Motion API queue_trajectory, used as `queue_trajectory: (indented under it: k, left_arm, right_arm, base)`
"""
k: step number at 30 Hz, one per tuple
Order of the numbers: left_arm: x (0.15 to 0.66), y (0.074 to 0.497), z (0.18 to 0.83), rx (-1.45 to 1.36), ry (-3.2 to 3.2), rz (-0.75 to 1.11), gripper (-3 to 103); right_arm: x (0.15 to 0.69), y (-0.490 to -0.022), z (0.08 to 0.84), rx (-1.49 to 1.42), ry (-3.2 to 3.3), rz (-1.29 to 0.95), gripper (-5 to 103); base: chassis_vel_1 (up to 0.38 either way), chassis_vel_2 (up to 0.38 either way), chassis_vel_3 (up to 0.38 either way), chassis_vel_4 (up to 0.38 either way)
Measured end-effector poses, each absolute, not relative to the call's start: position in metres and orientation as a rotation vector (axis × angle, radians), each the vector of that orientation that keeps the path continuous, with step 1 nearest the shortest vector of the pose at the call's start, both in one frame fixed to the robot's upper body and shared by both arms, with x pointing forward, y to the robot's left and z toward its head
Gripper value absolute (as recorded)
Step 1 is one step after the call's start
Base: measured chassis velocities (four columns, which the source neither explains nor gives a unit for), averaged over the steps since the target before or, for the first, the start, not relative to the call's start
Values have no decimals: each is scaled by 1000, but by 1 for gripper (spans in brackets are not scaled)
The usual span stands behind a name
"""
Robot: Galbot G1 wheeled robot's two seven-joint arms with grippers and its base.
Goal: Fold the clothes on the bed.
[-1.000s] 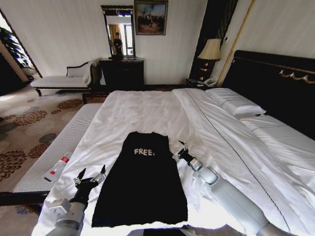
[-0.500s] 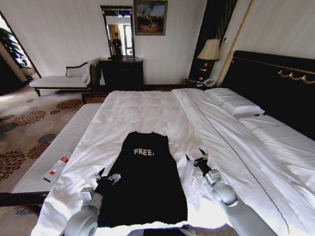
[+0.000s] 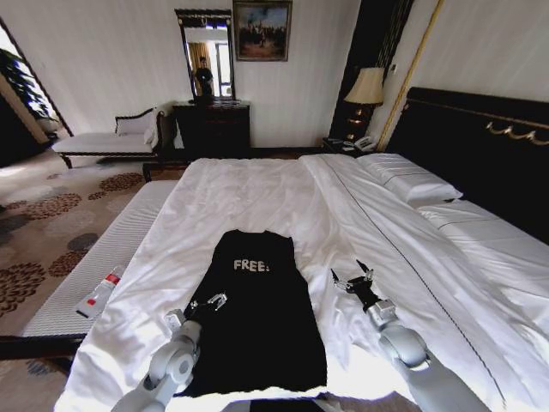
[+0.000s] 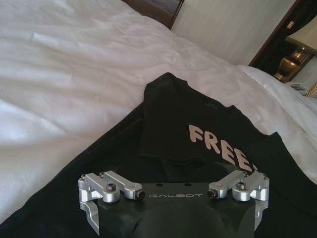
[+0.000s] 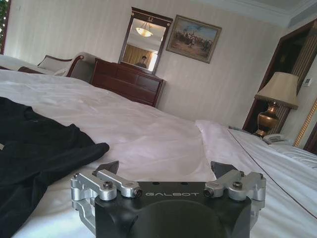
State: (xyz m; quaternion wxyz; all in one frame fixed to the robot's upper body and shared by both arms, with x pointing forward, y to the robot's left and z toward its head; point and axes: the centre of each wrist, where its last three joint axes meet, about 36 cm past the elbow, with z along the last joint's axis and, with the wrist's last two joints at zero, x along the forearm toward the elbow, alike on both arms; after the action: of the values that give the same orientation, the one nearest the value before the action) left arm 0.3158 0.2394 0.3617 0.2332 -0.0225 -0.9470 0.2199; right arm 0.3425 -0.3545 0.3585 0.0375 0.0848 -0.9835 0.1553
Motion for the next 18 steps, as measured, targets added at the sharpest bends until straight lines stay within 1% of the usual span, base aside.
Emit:
queue_trajectory:
  k: [4,18]
  left_arm:
    - [319,236,357,-74,-2585,628,100]
    - [356,235,345,-50,-2593,688,98]
  right_arm:
    - [340,-353,363,255,-3007,388,100]
    - [328,-358,368,239,-2997,398,100]
  base:
    - [0,0,0,0]
    - [0,0,0,0]
